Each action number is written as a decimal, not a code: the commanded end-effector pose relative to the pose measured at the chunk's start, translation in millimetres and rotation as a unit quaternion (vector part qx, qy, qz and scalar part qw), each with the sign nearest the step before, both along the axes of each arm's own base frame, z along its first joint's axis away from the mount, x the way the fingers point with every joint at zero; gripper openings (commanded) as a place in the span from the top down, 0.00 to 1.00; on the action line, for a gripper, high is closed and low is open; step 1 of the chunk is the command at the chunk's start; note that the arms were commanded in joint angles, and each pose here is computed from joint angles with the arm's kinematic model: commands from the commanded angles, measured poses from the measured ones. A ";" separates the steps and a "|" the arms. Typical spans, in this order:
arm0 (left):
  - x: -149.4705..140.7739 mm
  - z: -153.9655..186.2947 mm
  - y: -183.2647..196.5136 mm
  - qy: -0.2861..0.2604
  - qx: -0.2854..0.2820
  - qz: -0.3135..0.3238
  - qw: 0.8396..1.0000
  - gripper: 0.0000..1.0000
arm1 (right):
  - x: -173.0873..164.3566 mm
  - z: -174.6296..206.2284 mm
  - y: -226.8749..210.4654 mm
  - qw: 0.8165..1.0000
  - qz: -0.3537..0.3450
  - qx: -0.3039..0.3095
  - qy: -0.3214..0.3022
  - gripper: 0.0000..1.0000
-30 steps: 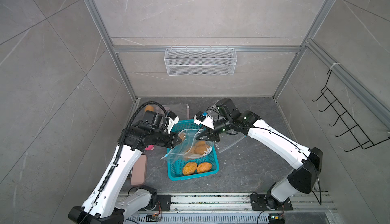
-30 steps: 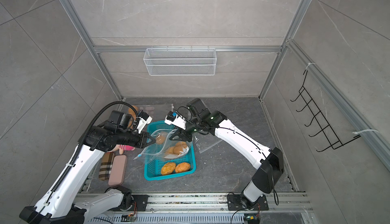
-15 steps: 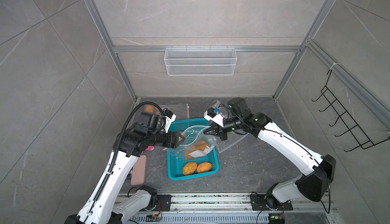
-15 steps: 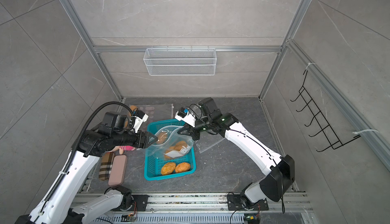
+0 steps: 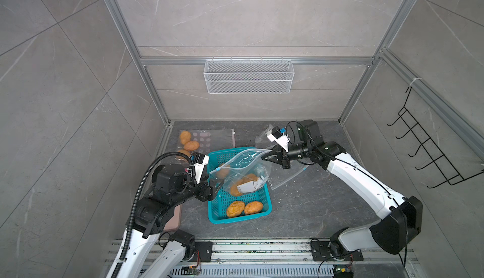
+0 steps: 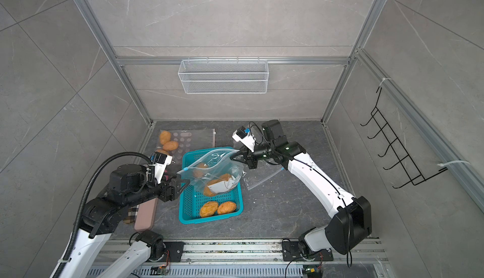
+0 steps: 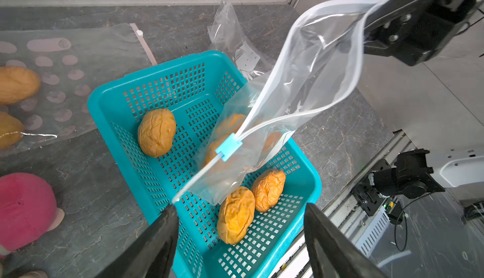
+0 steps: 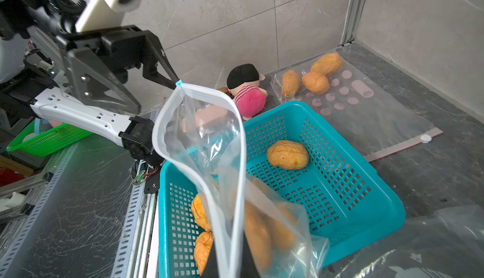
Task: Put the potatoes into a zipper bag and zip it
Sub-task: Adjust the zipper food storage bag in the basket.
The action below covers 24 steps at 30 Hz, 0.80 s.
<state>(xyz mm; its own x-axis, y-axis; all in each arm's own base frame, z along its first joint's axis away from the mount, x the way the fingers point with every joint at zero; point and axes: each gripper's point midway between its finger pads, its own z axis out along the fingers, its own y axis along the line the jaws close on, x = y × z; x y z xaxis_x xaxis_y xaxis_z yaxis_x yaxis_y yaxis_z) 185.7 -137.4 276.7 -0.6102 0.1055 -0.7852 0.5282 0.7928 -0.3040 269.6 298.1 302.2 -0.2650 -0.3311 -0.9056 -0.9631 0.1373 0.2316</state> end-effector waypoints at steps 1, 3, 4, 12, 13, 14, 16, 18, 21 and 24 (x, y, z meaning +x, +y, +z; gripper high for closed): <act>18.1 7.5 0.8 -0.045 0.003 0.014 0.999 0.27 | -7.9 9.2 -0.4 1.000 0.016 0.019 0.000 1.00; 23.2 0.0 1.8 -0.039 0.005 0.025 0.999 0.28 | -10.3 11.3 -0.8 1.000 0.021 0.022 0.004 1.00; 24.3 -2.3 2.7 -0.037 0.008 0.028 0.999 0.28 | -11.5 12.0 -0.7 0.999 0.024 0.023 0.005 1.00; 23.6 -1.4 -6.0 -0.049 -0.010 0.006 0.999 0.45 | -7.9 6.2 -0.2 0.999 0.022 0.020 0.013 1.00; 21.9 -0.9 -8.6 -0.050 -0.018 -0.001 0.999 0.47 | -8.4 6.1 0.2 0.999 0.024 0.021 0.016 1.00; 20.3 0.7 -10.7 -0.053 -0.025 -0.007 0.998 0.50 | -8.8 6.5 0.6 0.999 0.026 0.023 0.018 1.00; 18.4 4.5 -11.3 -0.065 -0.032 -0.011 0.997 0.61 | -9.8 7.6 0.2 0.999 0.027 0.024 0.019 1.00; 16.3 7.4 -10.4 -0.074 -0.037 -0.010 0.997 0.73 | -8.6 8.6 -0.8 0.999 0.024 0.025 0.016 1.00; 11.3 8.5 -10.3 -0.083 -0.047 -0.012 0.995 0.80 | -4.9 9.5 -2.3 0.999 0.017 0.027 0.017 1.00; 6.4 10.8 -10.5 -0.092 -0.057 -0.017 0.994 0.85 | -3.3 8.3 -3.0 0.999 0.015 0.026 0.020 1.00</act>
